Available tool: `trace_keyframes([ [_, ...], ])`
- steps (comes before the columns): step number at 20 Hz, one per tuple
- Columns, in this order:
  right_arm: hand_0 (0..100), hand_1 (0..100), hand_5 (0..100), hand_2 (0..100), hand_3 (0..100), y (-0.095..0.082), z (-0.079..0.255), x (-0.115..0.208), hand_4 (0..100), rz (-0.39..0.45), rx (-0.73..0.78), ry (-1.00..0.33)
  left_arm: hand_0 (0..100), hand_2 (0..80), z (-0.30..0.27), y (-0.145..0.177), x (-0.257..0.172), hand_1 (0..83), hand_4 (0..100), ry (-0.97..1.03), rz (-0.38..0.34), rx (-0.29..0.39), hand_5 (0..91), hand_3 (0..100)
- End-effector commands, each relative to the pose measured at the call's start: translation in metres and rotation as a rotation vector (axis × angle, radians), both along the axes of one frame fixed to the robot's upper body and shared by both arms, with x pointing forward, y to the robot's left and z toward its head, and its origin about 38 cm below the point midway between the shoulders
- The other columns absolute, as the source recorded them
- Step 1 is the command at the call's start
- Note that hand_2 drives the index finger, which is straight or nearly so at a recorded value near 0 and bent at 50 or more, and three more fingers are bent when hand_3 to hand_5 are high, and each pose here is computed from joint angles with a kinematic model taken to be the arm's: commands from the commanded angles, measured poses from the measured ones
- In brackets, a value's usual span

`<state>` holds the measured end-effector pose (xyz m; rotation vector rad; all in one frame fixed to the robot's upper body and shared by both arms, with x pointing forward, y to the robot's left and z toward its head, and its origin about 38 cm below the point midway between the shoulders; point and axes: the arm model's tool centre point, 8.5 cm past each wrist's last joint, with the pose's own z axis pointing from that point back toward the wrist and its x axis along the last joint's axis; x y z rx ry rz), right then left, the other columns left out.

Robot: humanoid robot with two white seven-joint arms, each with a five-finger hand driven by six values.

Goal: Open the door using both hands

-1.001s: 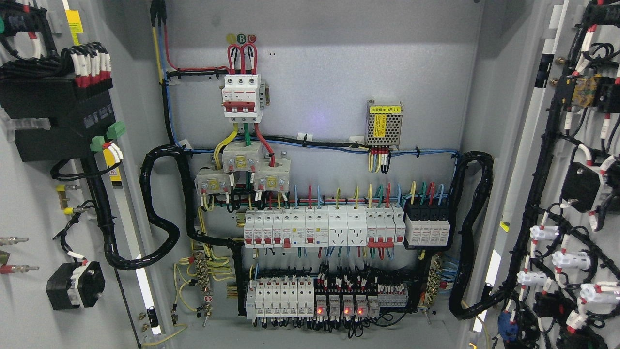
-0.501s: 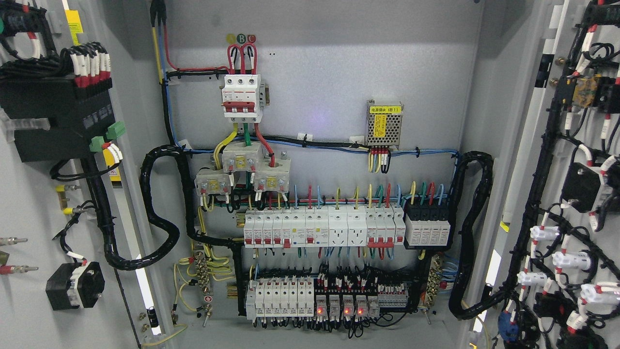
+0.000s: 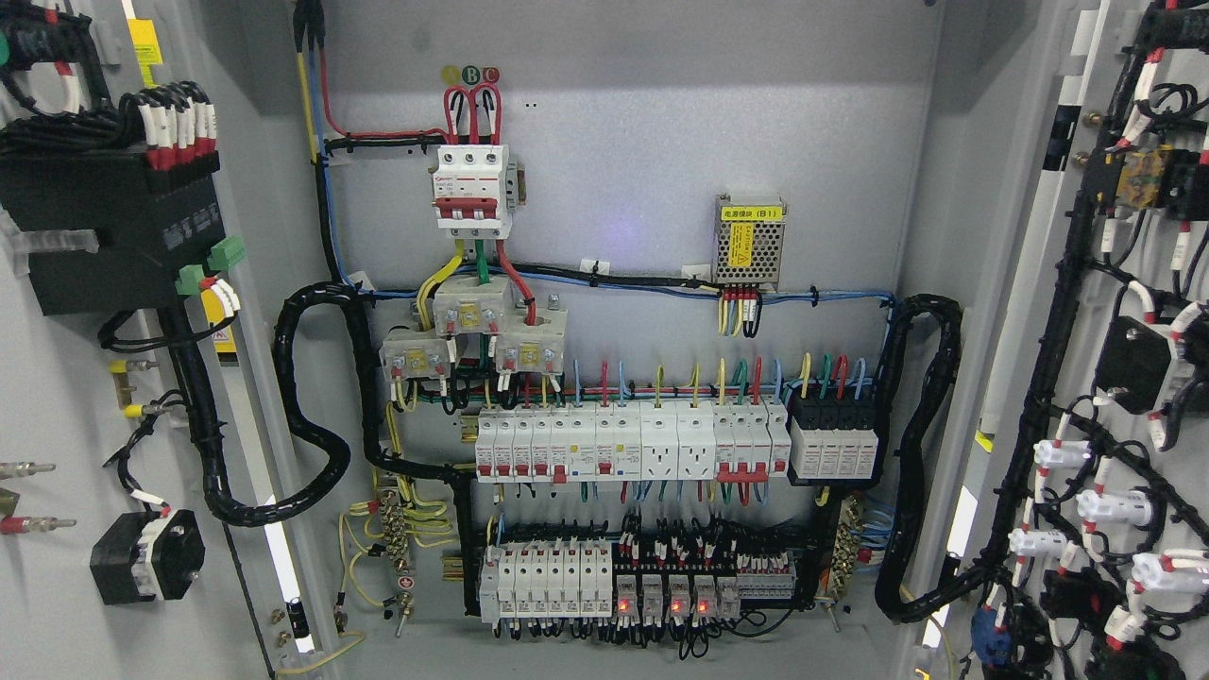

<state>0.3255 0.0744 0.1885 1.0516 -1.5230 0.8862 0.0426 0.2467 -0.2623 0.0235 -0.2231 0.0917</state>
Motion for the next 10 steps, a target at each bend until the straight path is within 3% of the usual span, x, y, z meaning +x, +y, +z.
trace_keyframes([
  [1,0,50,0,4,0,-0.094,-0.015,0.013,0,-0.234,-0.018,-0.028,12,0.0,0.023,0.022,0.071,55.6,0,-0.284,-0.024,-0.009,0.0,0],
  [5,0,50,0,4,0,-0.142,-0.048,-0.003,0,-0.344,-0.004,0.009,12,0.0,0.086,0.002,0.163,55.6,0,-0.635,-0.160,-0.187,0.0,0],
  [10,0,50,0,4,0,-0.178,-0.060,-0.026,0,-0.462,0.077,-0.009,12,0.0,0.142,-0.030,0.189,55.6,0,-0.853,-0.376,-0.428,0.0,0],
])
